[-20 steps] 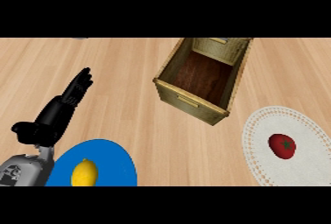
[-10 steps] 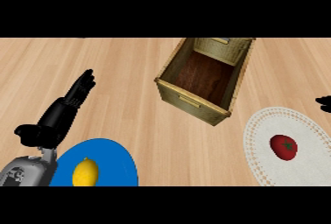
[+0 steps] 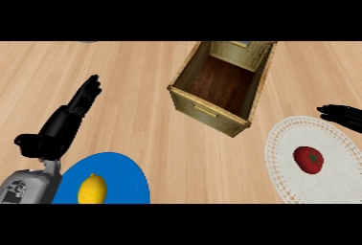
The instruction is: Pick the tomato from the placemat and place it in the basket
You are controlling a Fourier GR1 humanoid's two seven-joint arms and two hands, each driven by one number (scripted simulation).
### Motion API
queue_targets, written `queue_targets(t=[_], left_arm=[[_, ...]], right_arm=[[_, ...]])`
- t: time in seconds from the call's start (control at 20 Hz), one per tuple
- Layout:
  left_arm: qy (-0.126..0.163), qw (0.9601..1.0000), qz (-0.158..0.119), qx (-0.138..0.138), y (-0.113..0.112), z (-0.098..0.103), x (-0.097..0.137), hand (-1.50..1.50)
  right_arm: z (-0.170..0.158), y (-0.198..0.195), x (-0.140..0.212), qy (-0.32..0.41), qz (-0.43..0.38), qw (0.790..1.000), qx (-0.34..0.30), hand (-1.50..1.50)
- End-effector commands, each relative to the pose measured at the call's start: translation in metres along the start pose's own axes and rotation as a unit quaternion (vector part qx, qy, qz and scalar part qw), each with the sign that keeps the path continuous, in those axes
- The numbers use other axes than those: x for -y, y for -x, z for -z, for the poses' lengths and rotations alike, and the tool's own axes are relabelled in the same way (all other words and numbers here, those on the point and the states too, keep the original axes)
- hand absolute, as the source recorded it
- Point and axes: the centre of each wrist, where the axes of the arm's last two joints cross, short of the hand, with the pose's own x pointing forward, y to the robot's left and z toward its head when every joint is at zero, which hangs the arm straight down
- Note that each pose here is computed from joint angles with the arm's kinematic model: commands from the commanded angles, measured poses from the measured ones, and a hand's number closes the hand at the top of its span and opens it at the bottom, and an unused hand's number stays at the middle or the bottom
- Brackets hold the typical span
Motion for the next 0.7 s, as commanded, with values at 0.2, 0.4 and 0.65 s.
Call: queue_targets(t=[0.2, 0.4, 0.65], left_arm=[[-0.003, 1.0, -0.001, 0.005, -0.016, -0.007, -0.011, 0.0], [-0.01, 0.9999, -0.002, -0.003, 0.001, -0.008, 0.007, 0.0], [-0.001, 1.0, 0.0, 0.001, -0.007, -0.013, 0.012, 0.0]], right_arm=[[0.007, 0.004, -0.014, -0.012, 0.022, 0.999, 0.049, -1.5], [0.014, -0.006, -0.014, -0.015, 0.045, 0.997, 0.064, -1.5], [0.014, 0.002, -0.023, -0.015, 0.022, 0.998, 0.052, -1.5]])
